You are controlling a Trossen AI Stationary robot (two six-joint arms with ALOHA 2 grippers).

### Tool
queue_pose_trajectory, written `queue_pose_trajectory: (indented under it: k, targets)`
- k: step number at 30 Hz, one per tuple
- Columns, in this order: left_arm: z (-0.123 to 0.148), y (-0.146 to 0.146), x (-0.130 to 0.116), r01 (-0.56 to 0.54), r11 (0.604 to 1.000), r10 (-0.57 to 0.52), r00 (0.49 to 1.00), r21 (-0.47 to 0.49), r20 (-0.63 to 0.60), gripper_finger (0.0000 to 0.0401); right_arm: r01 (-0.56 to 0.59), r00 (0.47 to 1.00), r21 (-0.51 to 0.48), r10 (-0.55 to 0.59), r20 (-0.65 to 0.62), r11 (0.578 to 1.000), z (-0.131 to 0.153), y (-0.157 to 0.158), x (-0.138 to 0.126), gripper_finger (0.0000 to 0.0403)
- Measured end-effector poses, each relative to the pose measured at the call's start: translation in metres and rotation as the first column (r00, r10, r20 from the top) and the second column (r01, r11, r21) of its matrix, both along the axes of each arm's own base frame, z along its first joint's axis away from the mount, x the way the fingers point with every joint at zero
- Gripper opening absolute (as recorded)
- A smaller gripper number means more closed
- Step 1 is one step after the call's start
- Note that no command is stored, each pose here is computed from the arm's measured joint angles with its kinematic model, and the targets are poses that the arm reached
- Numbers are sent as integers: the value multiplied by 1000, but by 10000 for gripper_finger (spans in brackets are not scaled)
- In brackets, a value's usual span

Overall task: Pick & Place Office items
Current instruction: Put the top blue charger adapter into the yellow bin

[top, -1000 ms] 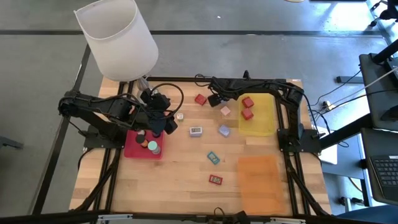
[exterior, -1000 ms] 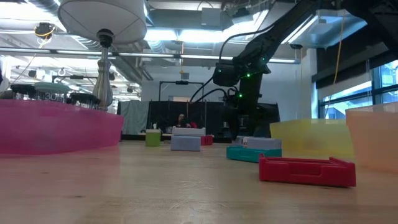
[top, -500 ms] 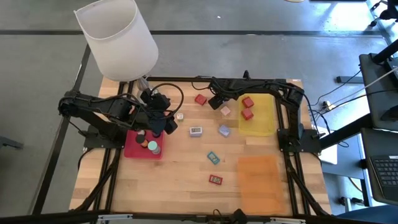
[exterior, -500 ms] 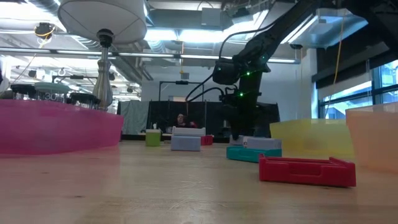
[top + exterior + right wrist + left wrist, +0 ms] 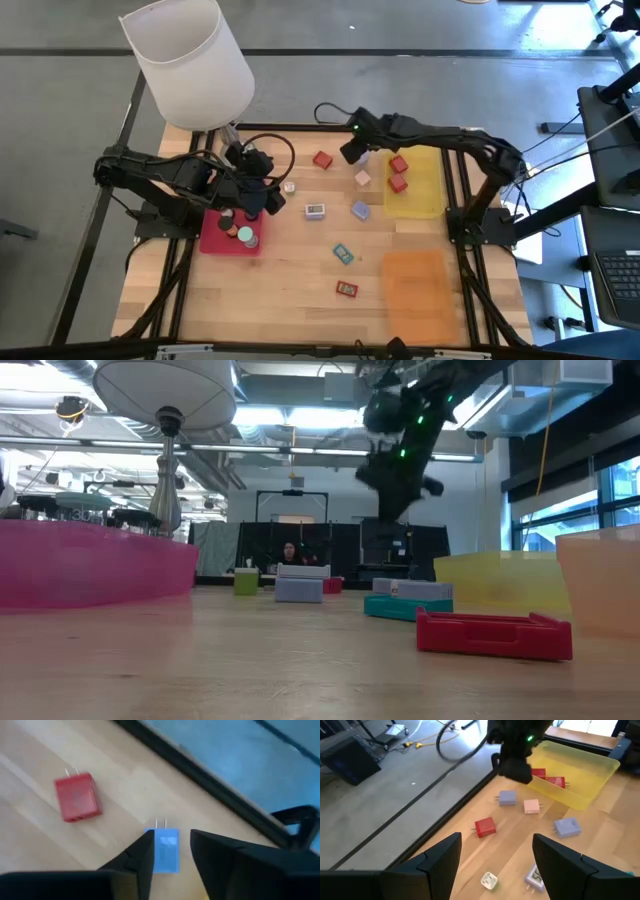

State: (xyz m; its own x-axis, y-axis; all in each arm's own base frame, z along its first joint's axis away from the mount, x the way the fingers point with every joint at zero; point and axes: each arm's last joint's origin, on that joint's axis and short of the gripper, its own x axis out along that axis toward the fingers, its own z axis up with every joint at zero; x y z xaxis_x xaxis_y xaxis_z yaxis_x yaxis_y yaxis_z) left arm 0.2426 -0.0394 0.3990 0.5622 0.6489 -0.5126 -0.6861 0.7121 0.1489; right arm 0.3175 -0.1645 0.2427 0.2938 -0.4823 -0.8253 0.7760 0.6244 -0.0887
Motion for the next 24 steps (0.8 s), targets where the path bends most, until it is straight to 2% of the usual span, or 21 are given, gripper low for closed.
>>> queue_pose_trajectory:
  k: [4,8,14,19,24]
  targets:
    - [0,1,0,-15,1000,15,1000,19,5,242,-24,997,11,24,71,1000,18,4,-6,107]
    - [0,1,0,-16,1000,16,1000,16,8,242,-53,995,50,49,88,997,16,5,-5,129]
    - [0,0,0,-36,999,36,999,-9,35,242,-82,996,73,79,37,994,-9,-1,8,224]
    - [0,0,0,-40,999,41,998,-36,49,242,-63,996,130,71,-54,990,-46,-7,18,315]
    - [0,0,0,-31,998,34,998,-59,50,242,-33,988,179,59,-144,983,-83,-17,21,367]
